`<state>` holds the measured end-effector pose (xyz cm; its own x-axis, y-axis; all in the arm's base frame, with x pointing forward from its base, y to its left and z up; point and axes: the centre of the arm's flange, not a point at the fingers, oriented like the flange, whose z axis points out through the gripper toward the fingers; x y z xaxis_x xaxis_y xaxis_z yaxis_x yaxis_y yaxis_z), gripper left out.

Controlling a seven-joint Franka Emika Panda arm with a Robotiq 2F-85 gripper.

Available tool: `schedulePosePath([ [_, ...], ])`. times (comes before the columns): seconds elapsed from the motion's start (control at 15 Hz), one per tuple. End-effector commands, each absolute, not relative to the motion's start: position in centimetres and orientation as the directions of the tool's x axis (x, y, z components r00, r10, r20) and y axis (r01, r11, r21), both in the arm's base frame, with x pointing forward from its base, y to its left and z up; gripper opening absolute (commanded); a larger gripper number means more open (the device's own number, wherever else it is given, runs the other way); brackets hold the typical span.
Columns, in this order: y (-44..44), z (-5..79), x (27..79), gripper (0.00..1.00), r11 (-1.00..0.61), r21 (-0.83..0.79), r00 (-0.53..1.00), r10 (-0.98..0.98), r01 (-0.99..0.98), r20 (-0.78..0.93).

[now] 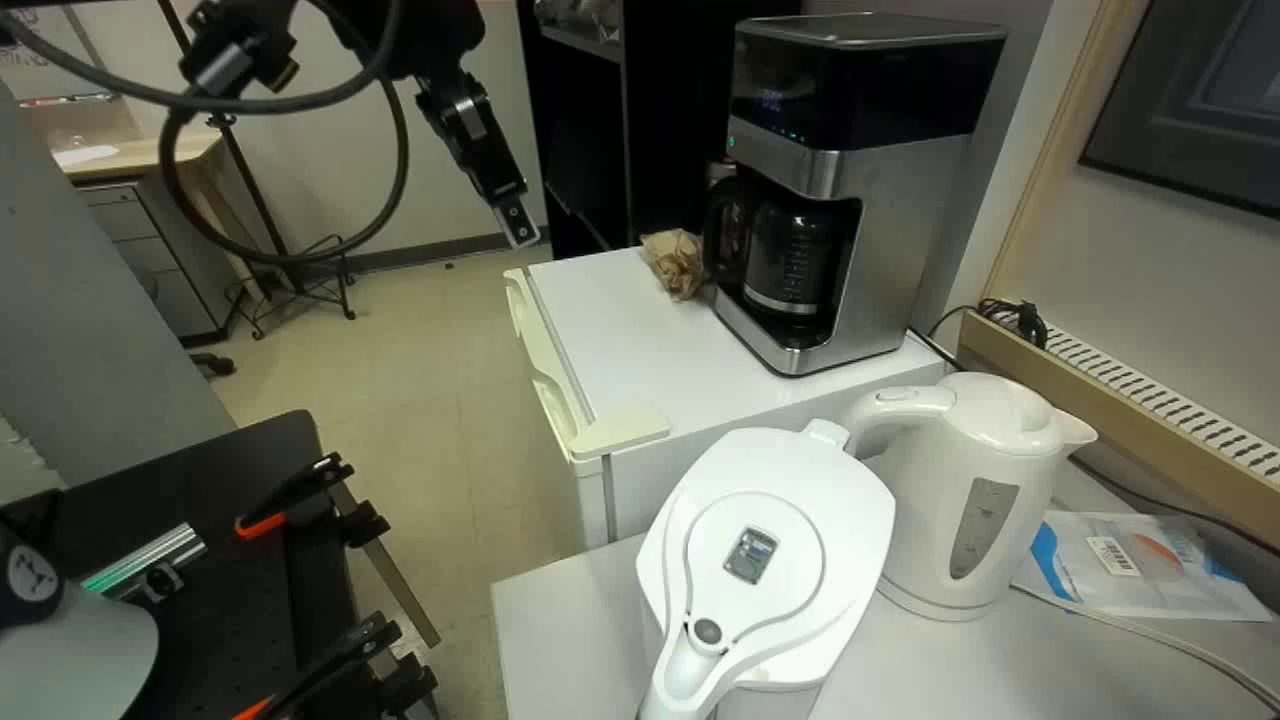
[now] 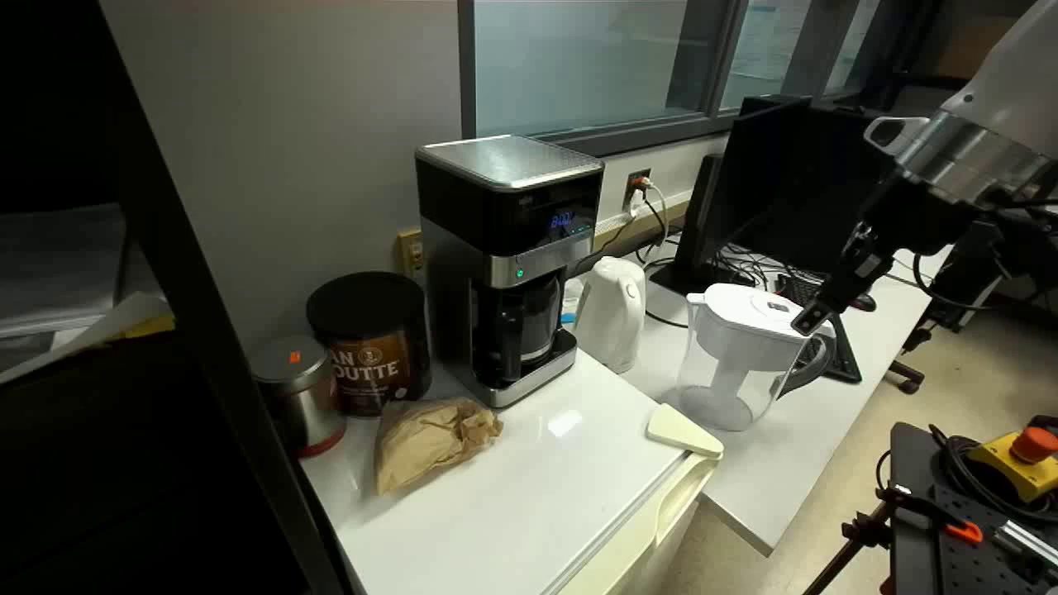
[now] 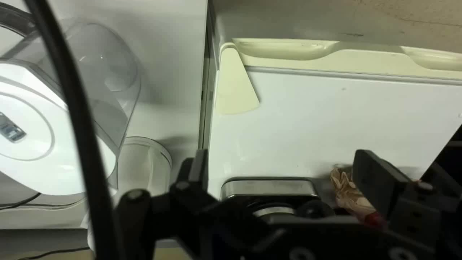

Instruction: Press a button on the coffee making machine

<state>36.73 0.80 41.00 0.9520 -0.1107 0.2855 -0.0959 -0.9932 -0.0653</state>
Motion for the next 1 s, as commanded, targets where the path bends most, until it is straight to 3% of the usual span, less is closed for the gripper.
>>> schedulePosePath([
  [0.0, 0.8, 40.8, 36.7, 1.0, -0.993, -0.065, 0.953, -0.111, -0.096, 0.281],
  [0.93, 2.3, 40.5, 38.8, 1.0, -0.999, -0.027, 0.95, -0.048, -0.042, 0.308],
])
